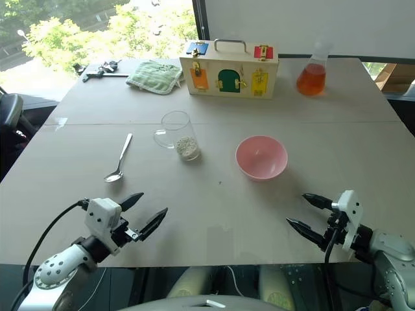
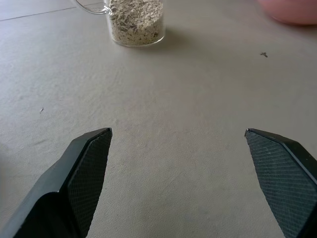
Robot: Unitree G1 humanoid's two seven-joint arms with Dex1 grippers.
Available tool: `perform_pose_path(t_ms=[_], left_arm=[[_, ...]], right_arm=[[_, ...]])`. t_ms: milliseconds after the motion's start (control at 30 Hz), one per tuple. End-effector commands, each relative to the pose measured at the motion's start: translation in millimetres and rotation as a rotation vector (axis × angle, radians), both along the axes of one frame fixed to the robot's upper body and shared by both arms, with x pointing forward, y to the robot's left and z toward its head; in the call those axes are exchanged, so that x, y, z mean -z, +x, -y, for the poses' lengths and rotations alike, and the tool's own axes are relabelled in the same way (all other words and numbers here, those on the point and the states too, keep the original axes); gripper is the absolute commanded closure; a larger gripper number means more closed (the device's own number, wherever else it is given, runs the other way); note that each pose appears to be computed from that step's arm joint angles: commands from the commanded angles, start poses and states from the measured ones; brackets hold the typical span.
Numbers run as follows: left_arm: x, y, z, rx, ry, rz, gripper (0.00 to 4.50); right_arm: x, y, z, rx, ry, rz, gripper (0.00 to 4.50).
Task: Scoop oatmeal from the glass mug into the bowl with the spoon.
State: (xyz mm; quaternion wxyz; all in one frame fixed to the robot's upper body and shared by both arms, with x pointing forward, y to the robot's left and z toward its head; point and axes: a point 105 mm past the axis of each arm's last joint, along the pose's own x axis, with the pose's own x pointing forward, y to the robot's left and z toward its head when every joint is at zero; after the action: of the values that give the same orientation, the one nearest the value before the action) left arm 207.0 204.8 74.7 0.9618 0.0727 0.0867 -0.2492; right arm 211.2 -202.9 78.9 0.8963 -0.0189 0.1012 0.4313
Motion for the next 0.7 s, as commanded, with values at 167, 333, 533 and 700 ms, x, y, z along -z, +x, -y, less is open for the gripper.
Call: perform_pose_path(t_ms=[167,333,533,700], left_arm=[[-6.9,3.9,5.8,0.003,-0.036,0.049,0.04],[-6.4,5.1,4.3,0.003,-0.038,0.048,0.04],[-6.9,7.2,1.3,-0.002,-0.034,0.052,0.04],[-7.1,6.5,2.0,0.0,-0.035,0.054,0.04]], right_arm=[[-10.2,-1.8,2.6,0.015,-0.006,0.038,0.0],[-10.7,-3.9,1.2,0.015,-0.005,0.036,0.0],[-11.5,-4.0,-0.3,0.013,-0.001,0.036,0.0],[-11.5,-3.4,-1.1,0.009,0.001,0.037,0.0]])
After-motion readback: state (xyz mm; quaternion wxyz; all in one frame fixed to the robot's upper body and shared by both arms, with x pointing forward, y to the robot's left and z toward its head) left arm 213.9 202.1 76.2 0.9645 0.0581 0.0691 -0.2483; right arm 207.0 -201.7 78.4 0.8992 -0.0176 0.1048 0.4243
